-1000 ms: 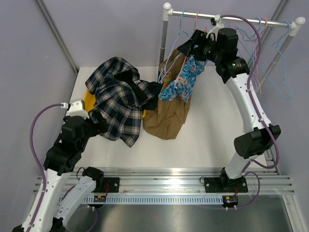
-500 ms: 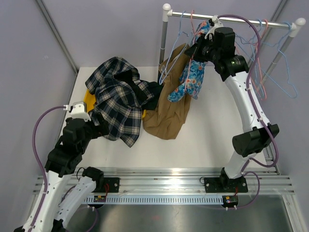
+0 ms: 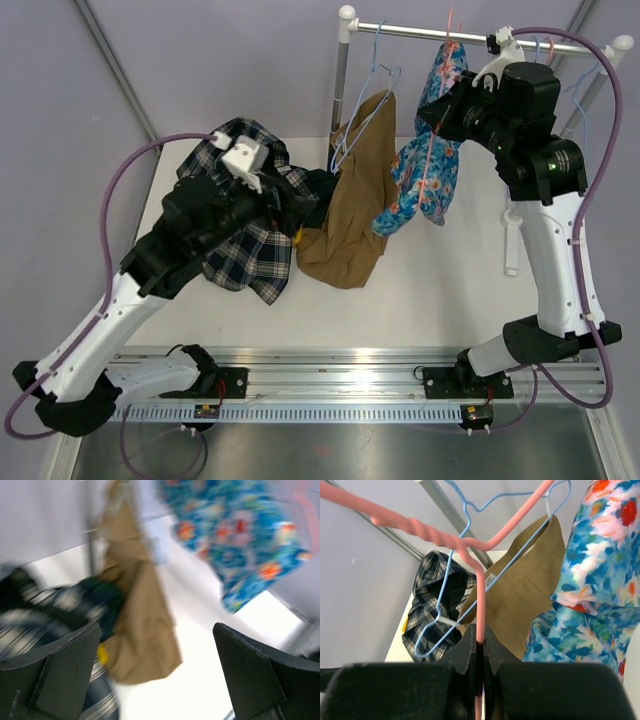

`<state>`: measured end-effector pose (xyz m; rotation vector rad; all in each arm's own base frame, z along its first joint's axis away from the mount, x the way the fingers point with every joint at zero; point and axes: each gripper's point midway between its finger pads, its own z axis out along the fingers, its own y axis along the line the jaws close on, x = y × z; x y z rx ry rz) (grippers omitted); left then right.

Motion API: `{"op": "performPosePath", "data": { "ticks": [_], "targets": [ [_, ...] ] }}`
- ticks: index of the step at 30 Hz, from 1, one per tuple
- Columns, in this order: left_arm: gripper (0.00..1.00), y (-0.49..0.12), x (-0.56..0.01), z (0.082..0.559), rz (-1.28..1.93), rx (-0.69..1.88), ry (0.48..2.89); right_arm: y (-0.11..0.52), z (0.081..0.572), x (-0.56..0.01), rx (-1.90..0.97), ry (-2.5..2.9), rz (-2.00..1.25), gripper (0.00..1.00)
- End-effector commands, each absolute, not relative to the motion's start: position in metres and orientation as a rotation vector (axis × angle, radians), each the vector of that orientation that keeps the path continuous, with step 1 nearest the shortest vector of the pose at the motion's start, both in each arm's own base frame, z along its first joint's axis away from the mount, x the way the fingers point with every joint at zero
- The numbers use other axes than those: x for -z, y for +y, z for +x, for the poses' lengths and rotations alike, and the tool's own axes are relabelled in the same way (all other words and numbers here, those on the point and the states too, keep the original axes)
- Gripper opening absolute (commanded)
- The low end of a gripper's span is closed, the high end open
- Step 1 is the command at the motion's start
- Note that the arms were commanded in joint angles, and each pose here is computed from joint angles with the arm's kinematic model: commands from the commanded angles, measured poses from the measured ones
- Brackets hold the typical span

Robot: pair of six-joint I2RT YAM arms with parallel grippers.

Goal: Remove the skirt from the hanger

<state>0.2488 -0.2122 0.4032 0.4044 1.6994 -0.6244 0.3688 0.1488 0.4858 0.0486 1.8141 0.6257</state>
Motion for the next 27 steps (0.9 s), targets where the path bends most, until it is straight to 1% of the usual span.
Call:
{"op": "performPosePath", "data": {
  "ticks": [1,4,5,11,12,18,19,20,21,22,25,26,27],
  "targets": [
    [0.99,-0.277,-0.452,0.22,0.677,0.856,1.431,0.141,0.343,-0.533,-0.648,1.641,0.032,0.0],
    [0.99,-0.32,-0.458,0.206,0.754,0.978,1.349,0.14,0.334,-0.528,-0.658,1.649,0.034,0.0],
    [0.99,-0.337,-0.449,0.202,0.783,1.006,1.358,0.139,0.332,-0.526,-0.654,1.653,0.031,0.0],
    [0.99,-0.392,-0.44,0.183,0.866,1.126,1.329,0.135,0.322,-0.524,-0.648,1.659,0.026,0.0],
    [0.99,-0.401,-0.431,0.186,0.876,1.123,1.348,0.135,0.32,-0.525,-0.652,1.658,0.025,0.0],
    [0.99,-0.426,-0.422,0.196,0.84,1.151,1.353,0.136,0.303,-0.533,-0.69,1.639,0.017,0.0],
    [0.97,-0.431,-0.419,0.198,0.836,1.157,1.349,0.136,0.298,-0.535,-0.696,1.635,0.013,0.0],
    [0.92,-0.434,-0.417,0.199,0.828,1.167,1.357,0.135,0.296,-0.537,-0.7,1.629,0.012,0.0],
    [0.84,-0.437,-0.415,0.2,0.826,1.172,1.357,0.134,0.293,-0.539,-0.699,1.623,0.012,0.0],
    [0.68,-0.443,-0.411,0.203,0.819,1.186,1.359,0.133,0.29,-0.541,-0.702,1.616,0.013,0.0],
    [0.47,-0.45,-0.407,0.206,0.814,1.199,1.356,0.132,0.284,-0.546,-0.707,1.604,0.01,0.0],
    [0.09,-0.454,-0.401,0.207,0.818,1.202,1.372,0.131,0.283,-0.547,-0.704,1.601,0.008,0.0],
    [0.0,-0.454,-0.396,0.208,0.816,1.199,1.388,0.131,0.282,-0.547,-0.703,1.605,0.009,0.0]
  ]
}}
